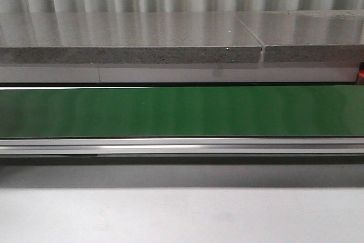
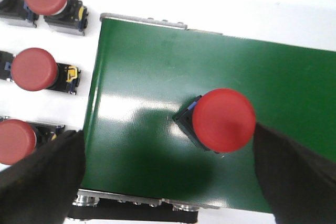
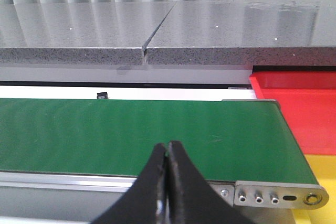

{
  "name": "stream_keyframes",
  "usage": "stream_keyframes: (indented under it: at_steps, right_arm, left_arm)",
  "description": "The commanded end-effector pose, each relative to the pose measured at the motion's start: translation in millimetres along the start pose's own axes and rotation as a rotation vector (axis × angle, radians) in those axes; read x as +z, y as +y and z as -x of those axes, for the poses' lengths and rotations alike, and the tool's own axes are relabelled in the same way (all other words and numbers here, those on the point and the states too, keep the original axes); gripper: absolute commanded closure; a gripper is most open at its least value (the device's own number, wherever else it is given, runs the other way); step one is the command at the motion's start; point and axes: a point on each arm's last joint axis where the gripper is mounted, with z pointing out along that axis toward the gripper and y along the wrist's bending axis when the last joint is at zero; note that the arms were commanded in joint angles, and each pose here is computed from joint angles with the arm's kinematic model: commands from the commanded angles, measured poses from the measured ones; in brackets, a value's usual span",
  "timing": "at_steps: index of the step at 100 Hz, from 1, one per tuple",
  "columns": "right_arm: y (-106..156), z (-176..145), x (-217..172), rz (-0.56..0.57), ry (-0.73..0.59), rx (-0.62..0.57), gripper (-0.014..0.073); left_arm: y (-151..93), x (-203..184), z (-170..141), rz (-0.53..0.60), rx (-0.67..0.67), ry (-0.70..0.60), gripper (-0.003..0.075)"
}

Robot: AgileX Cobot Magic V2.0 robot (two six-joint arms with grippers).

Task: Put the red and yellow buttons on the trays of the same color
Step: 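Carry the red button onto the green belt and open the left gripper, then grasp a yellow mushroom button with the left gripper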

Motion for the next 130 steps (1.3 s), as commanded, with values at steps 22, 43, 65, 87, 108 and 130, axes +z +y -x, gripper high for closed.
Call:
stream_keyframes:
  at_steps: [22,43,65,87,108,130]
  right_arm:
    - [0,7,-2,0.006,-0.094,-0.012,0.0662]
    - [0,7,-2,0.006,-0.094,-0.012,0.0662]
    - [0,7,-2,0.006,-0.094,-0.012,0.0662]
    - [0,7,-2,0.006,-0.094,-0.012,0.0662]
    - [0,7,-2,0.006,-0.094,-0.012,0.0662]
    - [0,7,-2,0.006,-0.094,-0.012,0.0662]
  left_arm:
    - [13,-81,-2,0.005,-0.049,-0.258,0.0101]
    - [52,-80,-15,0.122,-0.194,-0.248,0.0101]
    - [104,-46,-50,0.260,-0.414,-0.181,0.0101]
    - [144,-5,-98,0.350,-0.635,-0.116,0.0101]
    - [155,28,-101,0.346,-0.645,-0.066,0.0101]
    - [166,54,-95,0.340,-0.651,-0.001,0.0101]
